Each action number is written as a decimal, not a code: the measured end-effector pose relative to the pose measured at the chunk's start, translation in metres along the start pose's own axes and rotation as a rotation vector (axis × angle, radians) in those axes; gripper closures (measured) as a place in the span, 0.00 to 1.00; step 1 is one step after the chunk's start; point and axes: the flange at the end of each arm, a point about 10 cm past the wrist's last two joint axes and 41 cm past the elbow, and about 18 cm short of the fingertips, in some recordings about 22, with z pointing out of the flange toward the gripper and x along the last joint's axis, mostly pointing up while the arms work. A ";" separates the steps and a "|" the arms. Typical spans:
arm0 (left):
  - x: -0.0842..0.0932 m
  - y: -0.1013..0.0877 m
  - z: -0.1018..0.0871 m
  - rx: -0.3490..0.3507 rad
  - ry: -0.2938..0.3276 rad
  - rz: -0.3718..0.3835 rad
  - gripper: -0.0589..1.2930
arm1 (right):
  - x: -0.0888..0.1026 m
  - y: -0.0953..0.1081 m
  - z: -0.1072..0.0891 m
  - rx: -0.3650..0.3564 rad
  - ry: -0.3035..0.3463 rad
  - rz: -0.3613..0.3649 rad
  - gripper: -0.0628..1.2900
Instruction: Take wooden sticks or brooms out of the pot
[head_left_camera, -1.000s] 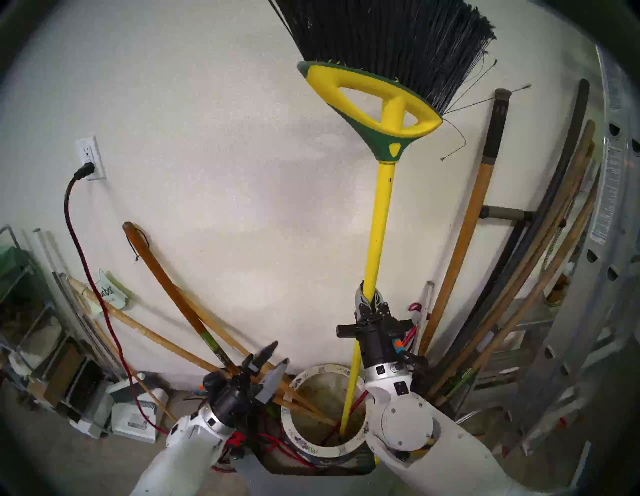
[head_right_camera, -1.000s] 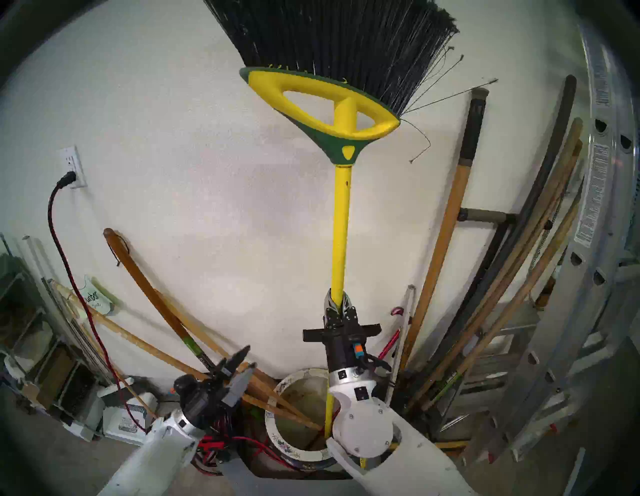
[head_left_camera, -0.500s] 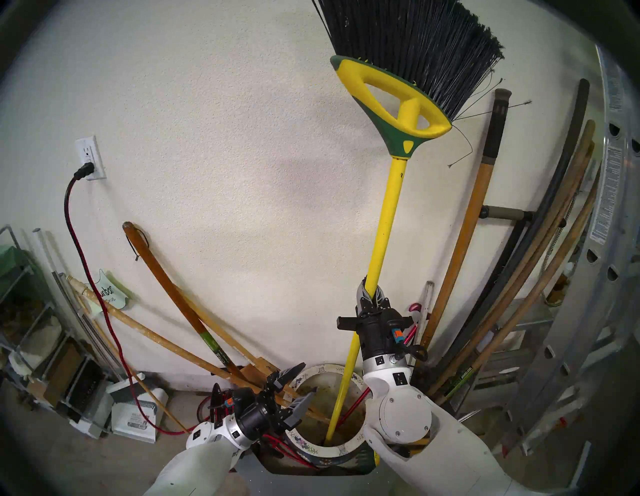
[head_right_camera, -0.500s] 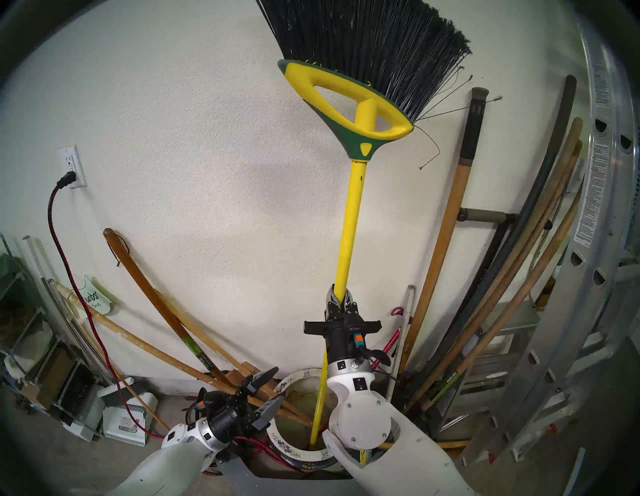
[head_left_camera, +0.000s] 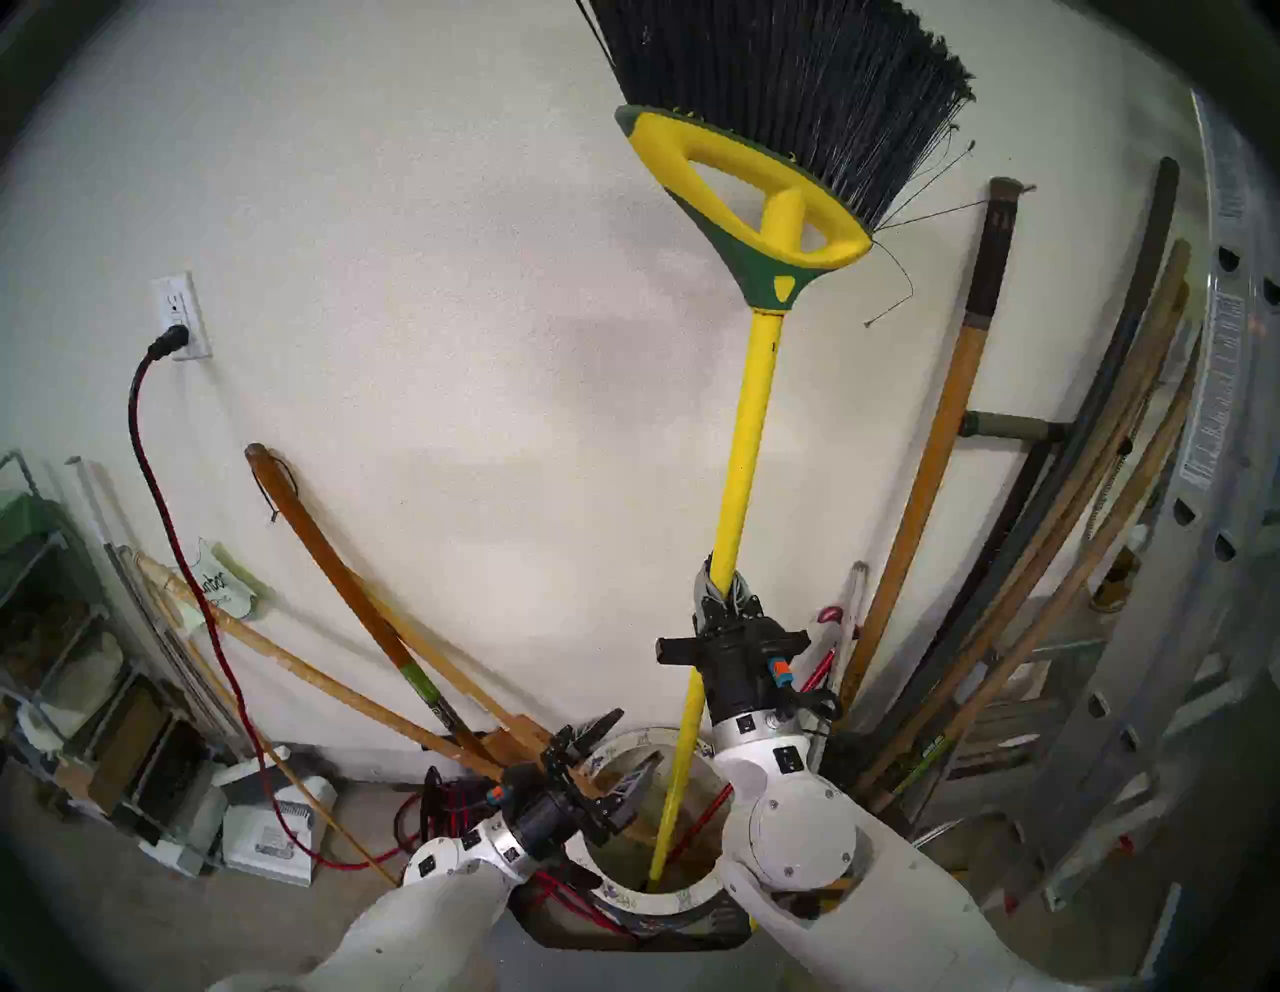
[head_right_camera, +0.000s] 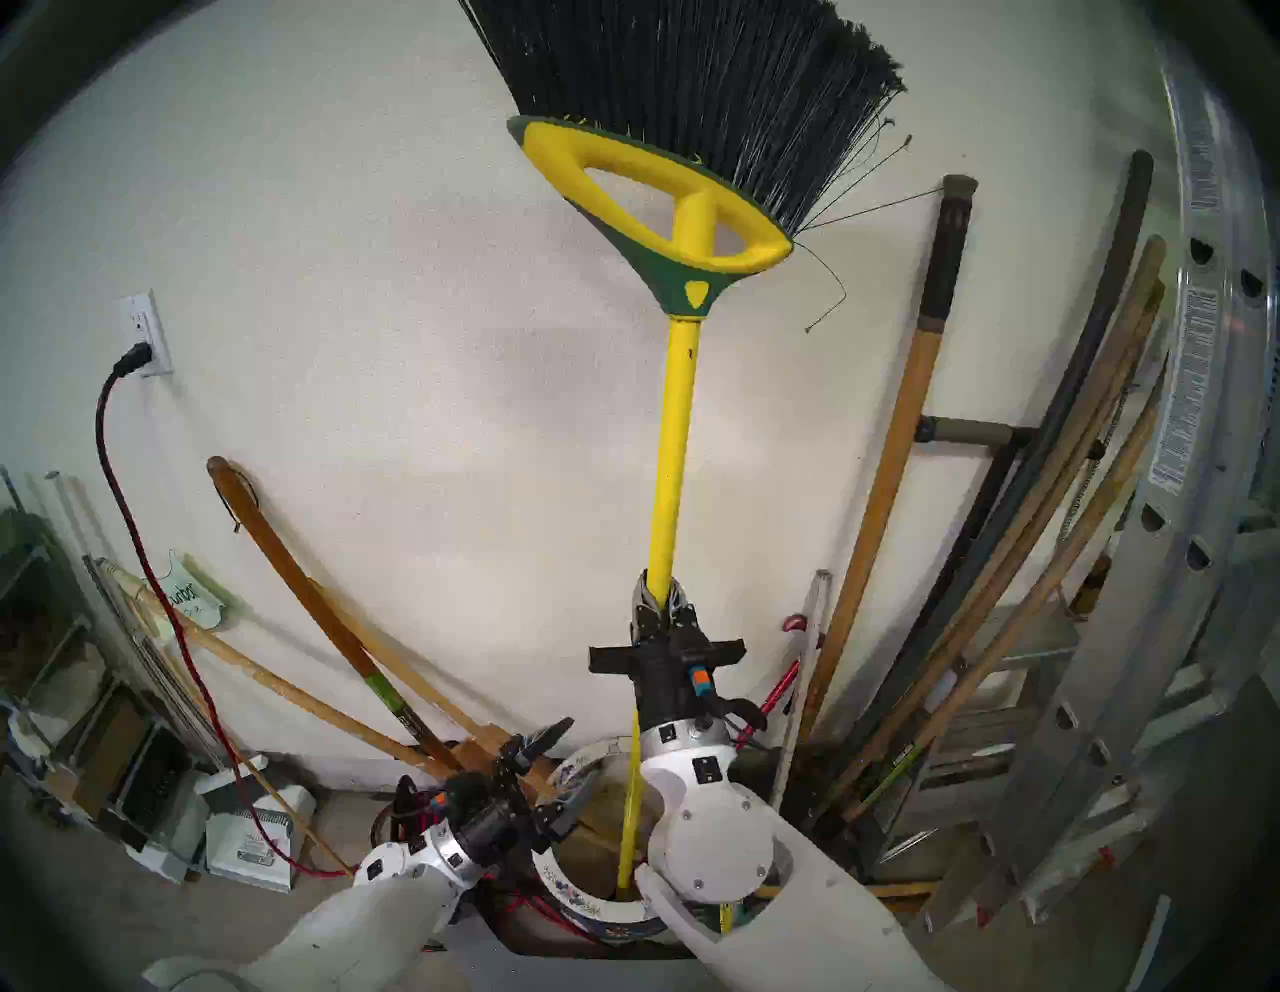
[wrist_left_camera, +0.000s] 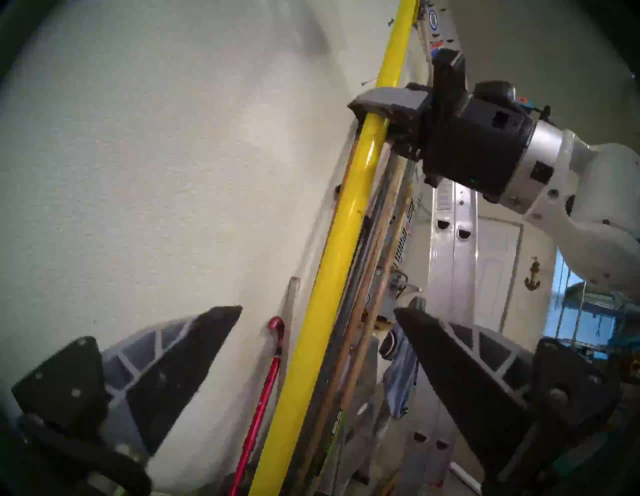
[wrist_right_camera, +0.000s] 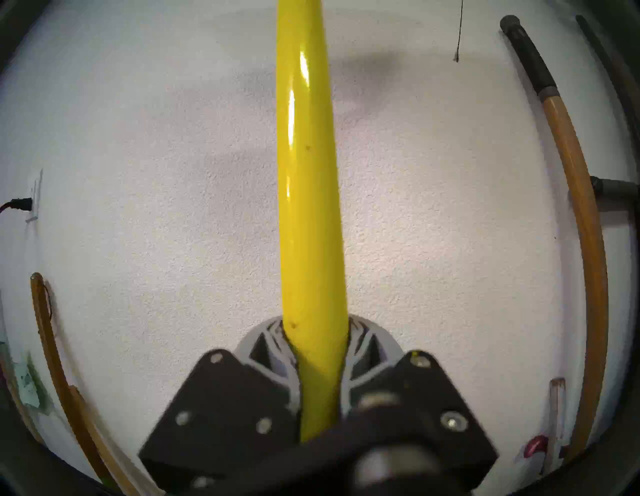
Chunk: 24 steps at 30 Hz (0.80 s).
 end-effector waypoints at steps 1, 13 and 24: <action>-0.002 0.002 0.002 -0.010 -0.009 0.001 0.02 | 0.000 0.000 0.001 0.000 0.000 0.000 0.86; -0.020 0.012 0.022 -0.102 -0.093 0.023 0.02 | 0.007 0.003 0.010 -0.017 0.012 0.013 0.86; -0.024 -0.005 0.031 -0.076 -0.128 0.067 0.02 | 0.016 0.001 0.011 -0.021 0.008 0.049 0.86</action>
